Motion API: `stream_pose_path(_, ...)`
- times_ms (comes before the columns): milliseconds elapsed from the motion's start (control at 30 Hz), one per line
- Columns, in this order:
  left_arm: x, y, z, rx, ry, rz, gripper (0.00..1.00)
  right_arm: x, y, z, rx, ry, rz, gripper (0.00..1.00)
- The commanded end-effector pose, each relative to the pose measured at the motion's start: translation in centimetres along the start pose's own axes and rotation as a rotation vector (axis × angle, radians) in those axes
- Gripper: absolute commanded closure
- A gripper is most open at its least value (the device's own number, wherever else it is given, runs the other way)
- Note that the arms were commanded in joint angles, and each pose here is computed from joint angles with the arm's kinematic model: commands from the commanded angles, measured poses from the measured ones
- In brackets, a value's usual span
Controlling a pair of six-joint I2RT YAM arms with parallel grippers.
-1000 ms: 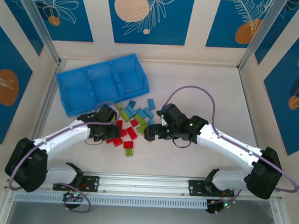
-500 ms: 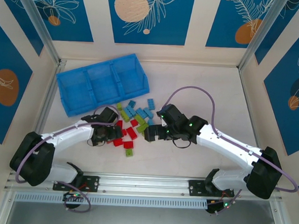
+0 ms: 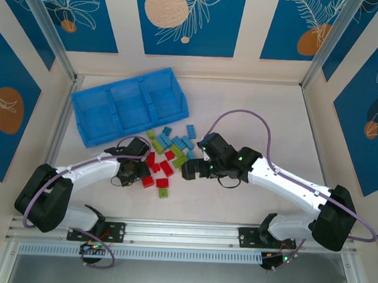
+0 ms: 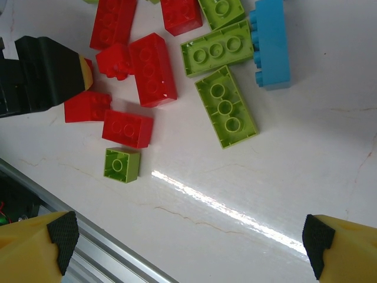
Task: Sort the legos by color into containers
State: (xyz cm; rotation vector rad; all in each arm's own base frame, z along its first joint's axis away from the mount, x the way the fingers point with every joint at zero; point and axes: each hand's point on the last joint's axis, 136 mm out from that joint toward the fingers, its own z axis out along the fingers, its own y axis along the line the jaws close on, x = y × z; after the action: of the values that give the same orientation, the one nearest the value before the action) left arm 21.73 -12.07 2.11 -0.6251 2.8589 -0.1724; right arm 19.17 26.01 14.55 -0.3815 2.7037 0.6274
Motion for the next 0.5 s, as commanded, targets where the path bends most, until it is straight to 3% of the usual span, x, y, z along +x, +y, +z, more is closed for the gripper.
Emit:
stream_pose_path(0,-0.4,0.3,-0.1,-0.032,-0.017,0.001,0.44,-0.1,0.4,-0.4,0.012,-0.002,0.003,0.00)
stream_pose_path(133,-2.3,-0.3,-3.6,-0.008,-0.106,0.019,0.51,0.0,0.6,-1.0,0.018,-0.012,-0.005,0.00)
stream_pose_path(233,-5.5,-0.4,-8.5,0.016,-0.275,0.020,0.52,-0.4,0.9,-1.6,0.006,-0.044,-0.007,0.00)
stream_pose_path(333,-10.0,0.1,-12.5,0.054,-0.439,-0.041,0.52,-1.1,1.0,-2.1,-0.004,-0.086,-0.008,0.00)
stream_pose_path(467,-17.2,2.2,-14.7,0.050,-0.561,-0.212,0.53,-1.7,0.9,-2.5,0.003,-0.119,-0.015,0.00)
